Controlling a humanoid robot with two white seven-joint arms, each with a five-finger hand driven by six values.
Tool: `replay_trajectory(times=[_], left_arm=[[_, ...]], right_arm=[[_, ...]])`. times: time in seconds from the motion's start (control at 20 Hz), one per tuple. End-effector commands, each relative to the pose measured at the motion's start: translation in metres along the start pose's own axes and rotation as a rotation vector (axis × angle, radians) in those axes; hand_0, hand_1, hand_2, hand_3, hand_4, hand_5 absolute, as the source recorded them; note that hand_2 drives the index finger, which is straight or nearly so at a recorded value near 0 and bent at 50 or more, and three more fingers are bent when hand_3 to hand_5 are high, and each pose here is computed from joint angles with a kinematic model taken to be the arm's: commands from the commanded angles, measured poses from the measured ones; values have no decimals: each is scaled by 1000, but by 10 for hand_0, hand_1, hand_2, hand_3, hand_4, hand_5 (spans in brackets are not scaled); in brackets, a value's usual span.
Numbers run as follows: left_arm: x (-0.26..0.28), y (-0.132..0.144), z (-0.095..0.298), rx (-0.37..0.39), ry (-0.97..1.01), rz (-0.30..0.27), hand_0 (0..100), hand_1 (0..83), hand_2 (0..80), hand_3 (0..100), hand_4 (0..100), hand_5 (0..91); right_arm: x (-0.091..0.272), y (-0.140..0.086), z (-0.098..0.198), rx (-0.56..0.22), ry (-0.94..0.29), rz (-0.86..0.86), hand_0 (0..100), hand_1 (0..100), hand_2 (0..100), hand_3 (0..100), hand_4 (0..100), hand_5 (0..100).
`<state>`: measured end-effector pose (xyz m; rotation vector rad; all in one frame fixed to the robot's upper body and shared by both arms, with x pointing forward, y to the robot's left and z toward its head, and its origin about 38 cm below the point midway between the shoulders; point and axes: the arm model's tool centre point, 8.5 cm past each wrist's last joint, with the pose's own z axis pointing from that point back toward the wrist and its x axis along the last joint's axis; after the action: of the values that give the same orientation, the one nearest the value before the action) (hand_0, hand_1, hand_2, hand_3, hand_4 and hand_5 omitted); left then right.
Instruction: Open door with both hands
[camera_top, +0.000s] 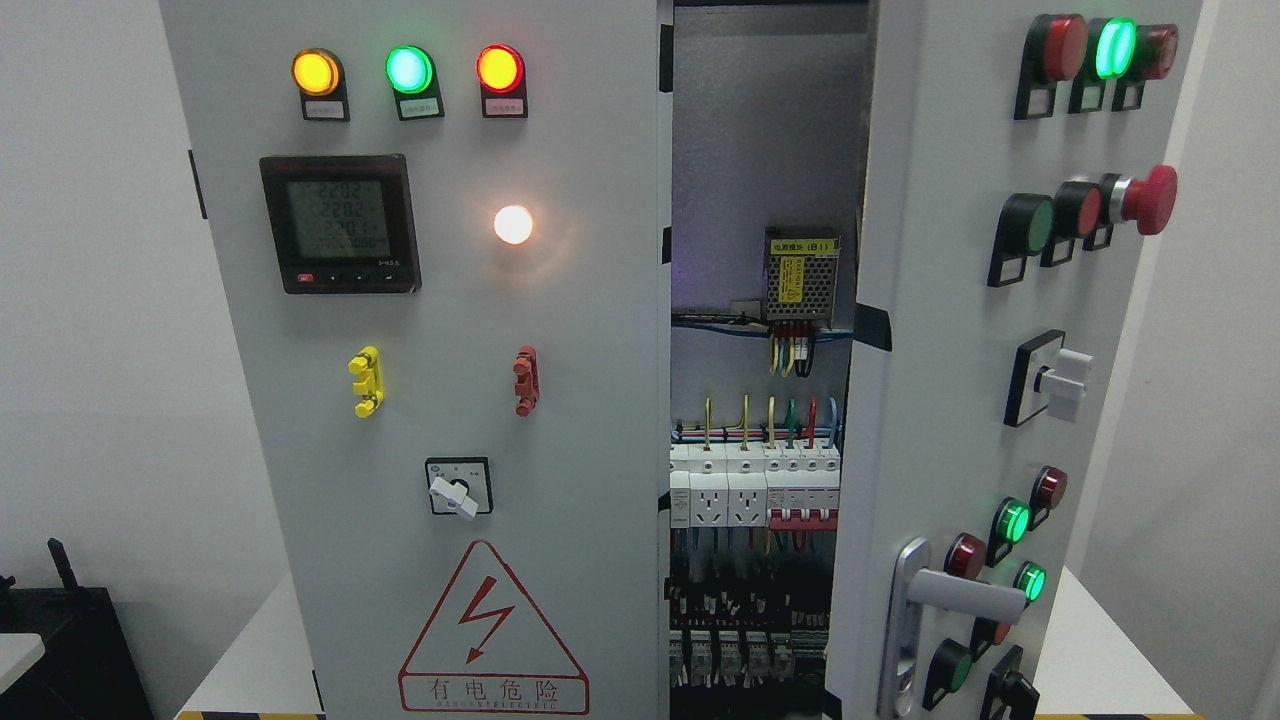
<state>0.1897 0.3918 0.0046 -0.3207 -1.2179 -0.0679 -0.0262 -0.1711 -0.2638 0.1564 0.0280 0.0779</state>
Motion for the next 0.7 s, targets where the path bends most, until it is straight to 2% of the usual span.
replay_trajectory(times=[0.0, 0.15, 0.3, 0.65], left_arm=[[107, -13, -4, -212, -106, -121, 0, 0, 0, 0, 43, 0], [128, -7, -6, -234, -112, -146, 0, 0, 0, 0, 43, 0], [153, -11, -15, -299, -158, -160, 0, 0, 0, 0, 43, 0], [234, -12, -32, -354, -242, -261, 0, 0, 0, 0, 43, 0]], right_arm=[[0, 0, 0, -1, 0, 1, 0, 0, 0, 0, 0, 0], [0, 0, 0, -1, 0, 1, 0, 0, 0, 0, 0, 0], [0, 0, 0, -1, -1, 1, 0, 0, 0, 0, 0, 0], [0, 0, 0, 0, 0, 1, 0, 0, 0, 0, 0, 0]])
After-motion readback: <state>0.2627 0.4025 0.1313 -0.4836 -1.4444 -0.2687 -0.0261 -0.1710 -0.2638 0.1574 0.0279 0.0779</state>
